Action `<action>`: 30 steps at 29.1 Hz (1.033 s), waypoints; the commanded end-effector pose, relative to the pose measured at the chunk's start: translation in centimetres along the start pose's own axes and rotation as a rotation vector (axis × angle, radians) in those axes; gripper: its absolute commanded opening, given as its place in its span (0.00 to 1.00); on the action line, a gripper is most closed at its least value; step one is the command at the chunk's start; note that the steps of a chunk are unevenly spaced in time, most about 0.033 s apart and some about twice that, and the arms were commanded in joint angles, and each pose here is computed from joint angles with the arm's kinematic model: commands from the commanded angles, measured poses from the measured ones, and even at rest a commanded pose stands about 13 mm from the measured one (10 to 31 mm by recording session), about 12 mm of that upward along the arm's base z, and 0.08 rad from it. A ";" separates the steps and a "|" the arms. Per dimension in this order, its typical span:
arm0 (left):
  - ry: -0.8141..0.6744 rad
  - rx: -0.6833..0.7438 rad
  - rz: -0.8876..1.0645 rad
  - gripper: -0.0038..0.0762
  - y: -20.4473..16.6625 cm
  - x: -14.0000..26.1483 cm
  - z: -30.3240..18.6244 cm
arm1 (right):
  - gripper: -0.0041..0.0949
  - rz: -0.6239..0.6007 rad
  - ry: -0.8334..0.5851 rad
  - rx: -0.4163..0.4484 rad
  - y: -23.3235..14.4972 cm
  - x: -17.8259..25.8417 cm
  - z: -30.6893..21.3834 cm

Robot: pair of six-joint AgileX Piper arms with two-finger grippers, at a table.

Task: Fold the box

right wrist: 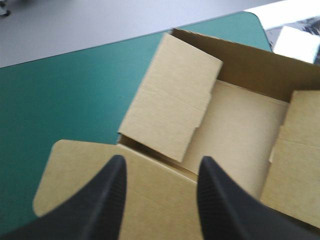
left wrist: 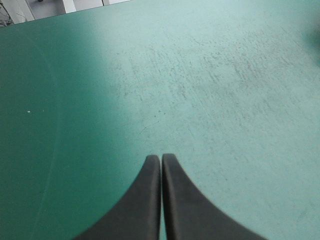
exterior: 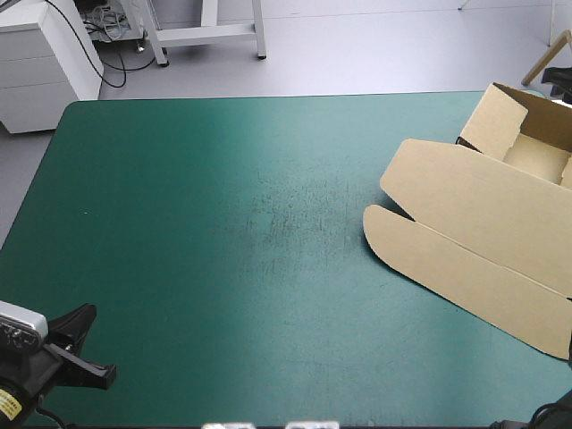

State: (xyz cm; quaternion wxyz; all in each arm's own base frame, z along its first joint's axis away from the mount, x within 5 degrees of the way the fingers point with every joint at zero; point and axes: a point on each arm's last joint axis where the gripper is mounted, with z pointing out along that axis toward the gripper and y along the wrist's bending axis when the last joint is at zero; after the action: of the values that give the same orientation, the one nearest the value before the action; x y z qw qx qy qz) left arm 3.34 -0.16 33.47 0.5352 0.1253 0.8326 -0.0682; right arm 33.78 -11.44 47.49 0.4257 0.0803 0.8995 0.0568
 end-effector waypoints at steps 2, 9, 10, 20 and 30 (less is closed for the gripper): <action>-0.099 0.007 0.021 0.04 0.0 0.0 0.0 | 0.04 -0.165 -0.160 -0.095 6.0 0.0 -6.2; -0.167 0.011 0.016 0.04 0.1 2.5 -0.4 | 0.03 -0.311 -0.211 -0.225 11.3 6.3 -7.9; -0.170 0.012 0.015 0.04 0.1 2.7 -0.4 | 0.03 -0.326 -0.213 -0.236 11.6 7.6 -8.1; -0.202 0.011 0.002 0.04 0.2 5.0 -0.5 | 0.03 -0.369 -0.332 -0.242 10.5 20.8 -10.4; -0.220 -0.002 0.017 0.04 0.4 5.4 -0.5 | 0.03 -0.337 -0.556 -0.188 7.9 29.9 -11.7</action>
State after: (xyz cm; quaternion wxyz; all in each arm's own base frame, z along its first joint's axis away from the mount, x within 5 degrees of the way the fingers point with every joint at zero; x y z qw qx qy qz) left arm 1.17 0.90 27.43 0.5773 0.1254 0.8038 -0.0697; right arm 8.01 2.00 33.14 0.6041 -0.1122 0.7871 0.0538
